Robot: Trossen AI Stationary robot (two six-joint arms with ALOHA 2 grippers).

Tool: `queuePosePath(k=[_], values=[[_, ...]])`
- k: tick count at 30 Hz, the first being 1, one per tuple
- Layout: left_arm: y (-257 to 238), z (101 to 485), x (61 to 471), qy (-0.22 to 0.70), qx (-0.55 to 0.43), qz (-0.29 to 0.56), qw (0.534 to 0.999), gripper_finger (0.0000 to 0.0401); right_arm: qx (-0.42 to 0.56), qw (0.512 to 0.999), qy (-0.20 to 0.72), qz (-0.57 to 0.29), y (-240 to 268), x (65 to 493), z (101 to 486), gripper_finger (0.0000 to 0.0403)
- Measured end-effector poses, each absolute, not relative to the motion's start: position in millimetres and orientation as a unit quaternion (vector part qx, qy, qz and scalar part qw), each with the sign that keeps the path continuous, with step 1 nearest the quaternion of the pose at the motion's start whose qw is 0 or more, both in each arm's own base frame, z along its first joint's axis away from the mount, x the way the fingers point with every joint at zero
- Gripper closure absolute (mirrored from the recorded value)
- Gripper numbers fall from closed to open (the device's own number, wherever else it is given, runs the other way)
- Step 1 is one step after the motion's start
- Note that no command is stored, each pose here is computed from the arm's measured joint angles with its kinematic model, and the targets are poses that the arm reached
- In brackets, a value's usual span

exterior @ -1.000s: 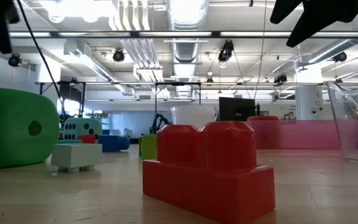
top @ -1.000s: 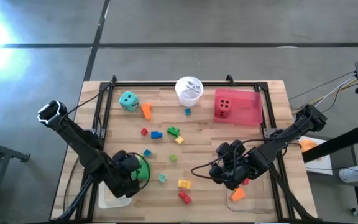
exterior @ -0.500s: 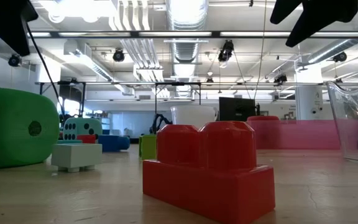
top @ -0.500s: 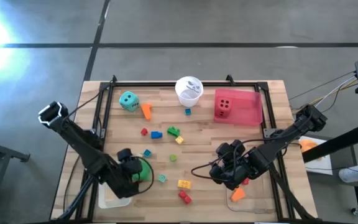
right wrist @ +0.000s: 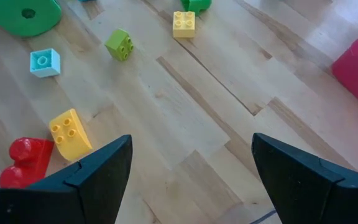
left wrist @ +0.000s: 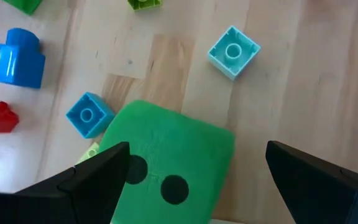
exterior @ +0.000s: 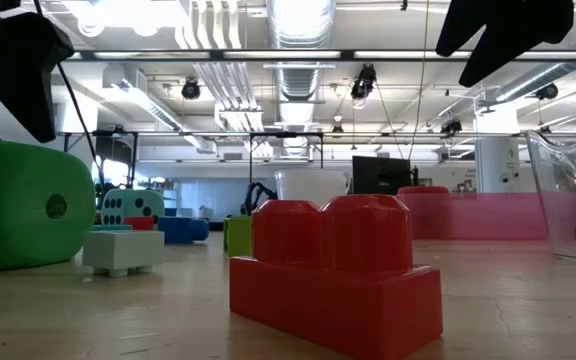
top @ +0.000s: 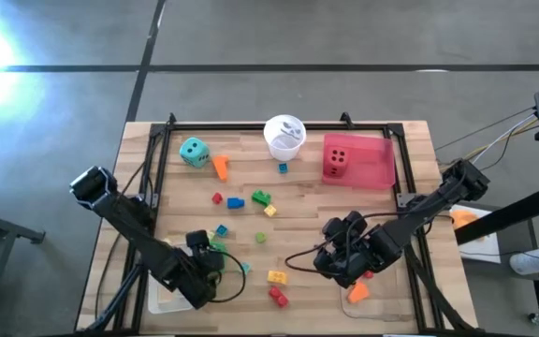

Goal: Pick & Place Toys
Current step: Put the green dice into the red bin

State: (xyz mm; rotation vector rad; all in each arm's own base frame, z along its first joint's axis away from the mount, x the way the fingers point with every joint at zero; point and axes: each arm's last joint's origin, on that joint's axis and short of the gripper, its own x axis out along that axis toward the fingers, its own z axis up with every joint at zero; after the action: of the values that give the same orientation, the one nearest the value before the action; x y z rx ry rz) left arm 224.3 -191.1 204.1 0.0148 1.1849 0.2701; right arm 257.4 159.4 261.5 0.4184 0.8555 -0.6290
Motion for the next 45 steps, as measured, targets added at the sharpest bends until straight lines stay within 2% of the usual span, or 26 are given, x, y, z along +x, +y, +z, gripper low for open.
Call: queuePosePath(k=[9, 21, 29, 36, 40, 45], values=[[-191.8, 193.0, 225.2, 0.574, 0.052, 0.115, 0.809, 0.0023, 0.168, 0.840, 0.431, -0.283, 164.5, 263.6, 249.0, 0.0078], [-198.4, 161.5, 235.1, 0.589, 0.168, 0.098, 0.784, 0.0023, 0.160, 0.839, 0.443, -0.273, 165.8, 264.4, 247.0, 0.0078], [-200.9, 165.7, 239.5, 0.601, 0.212, 0.053, 0.769, 0.0023, 0.158, 0.839, 0.447, -0.269, 166.0, 264.2, 247.0, 0.0078], [-194.7, 169.1, 239.3, 0.638, 0.226, 0.031, 0.735, 0.0025, 0.154, 0.840, 0.448, -0.266, 166.0, 264.3, 247.0, 0.0078], [-192.0, 169.5, 240.3, 0.644, 0.222, 0.033, 0.731, 0.0052, 0.154, 0.840, 0.448, -0.266, 166.0, 264.3, 247.1, 0.0078], [-190.6, 169.4, 241.0, 0.646, 0.221, 0.035, 0.730, 0.0116, 0.154, 0.840, 0.448, -0.266, 166.1, 264.4, 247.1, 0.0078]])
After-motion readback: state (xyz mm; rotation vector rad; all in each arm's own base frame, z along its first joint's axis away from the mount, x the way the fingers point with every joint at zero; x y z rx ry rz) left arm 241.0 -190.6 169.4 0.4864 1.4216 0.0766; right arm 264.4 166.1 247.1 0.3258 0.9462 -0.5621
